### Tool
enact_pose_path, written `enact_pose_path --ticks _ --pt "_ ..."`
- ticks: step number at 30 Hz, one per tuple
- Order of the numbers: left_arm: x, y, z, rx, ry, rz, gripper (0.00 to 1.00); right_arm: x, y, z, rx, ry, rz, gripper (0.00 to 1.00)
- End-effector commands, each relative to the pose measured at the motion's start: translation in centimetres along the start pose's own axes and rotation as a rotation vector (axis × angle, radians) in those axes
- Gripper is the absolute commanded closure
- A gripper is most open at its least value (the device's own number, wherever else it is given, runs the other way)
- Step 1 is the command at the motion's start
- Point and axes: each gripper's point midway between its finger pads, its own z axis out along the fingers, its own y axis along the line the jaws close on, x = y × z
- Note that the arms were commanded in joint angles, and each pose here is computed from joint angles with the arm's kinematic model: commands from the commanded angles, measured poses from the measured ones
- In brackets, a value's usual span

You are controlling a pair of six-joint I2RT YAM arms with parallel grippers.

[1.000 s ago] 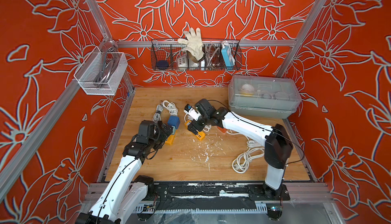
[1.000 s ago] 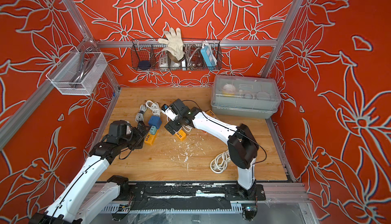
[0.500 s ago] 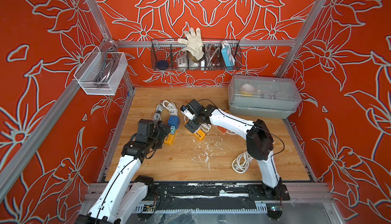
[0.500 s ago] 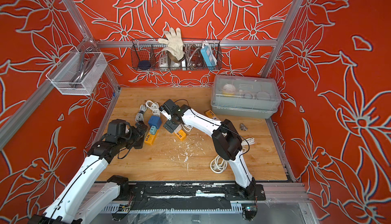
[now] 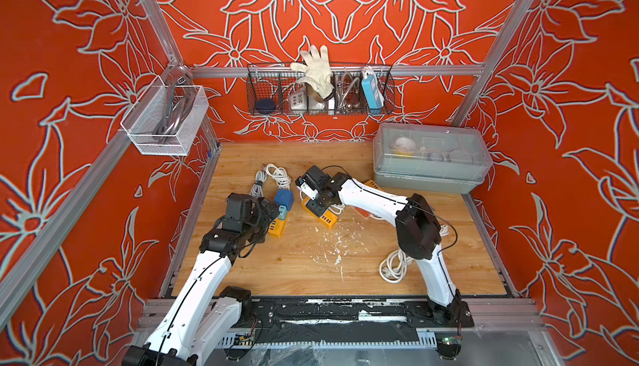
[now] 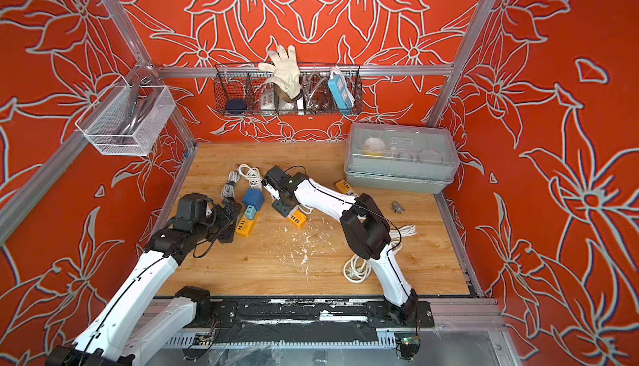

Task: Pull the plug off the socket
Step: Move the socket to the center of the board, then remove the plug from the socket.

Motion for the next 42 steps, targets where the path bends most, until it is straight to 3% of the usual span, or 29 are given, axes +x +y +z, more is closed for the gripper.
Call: enact_pose_path --ticks 1,5,11,18,23,32,42 --pt "0.5 -2.4 -0.1 0.111 0.035 0.017 0.01 0.6 0.8 -2.4 -0.046 -0.041 0.007 0.43" --pt "2.2 -4.1 0.2 0.223 0.117 -0.007 0.04 2.9 1.1 -4.6 -0.071 -0.099 -0.003 0.44" --pt "6.6 -4.8 1.3 0.302 0.299 -0.141 0.08 8.0 1.4 -7.0 -0.088 -0.128 0.036 0.44" --pt "11.6 -5.9 3.5 0.290 0.418 -0.161 0.11 12.5 1.7 -6.8 -0.075 -0.127 0.117 0.44" --pt "14.6 -6.2 6.3 0.200 0.508 -0.164 0.15 13.5 1.6 -6.9 -0.067 -0.138 0.143 0.44" --pt "18.0 -7.0 10.3 0.131 0.574 -0.163 0.25 14.3 1.5 -6.8 -0.059 -0.122 0.167 0.44" --pt "20.2 -6.2 13.8 0.050 0.625 -0.211 0.49 14.4 2.2 -6.3 -0.082 -0.096 0.167 0.45"
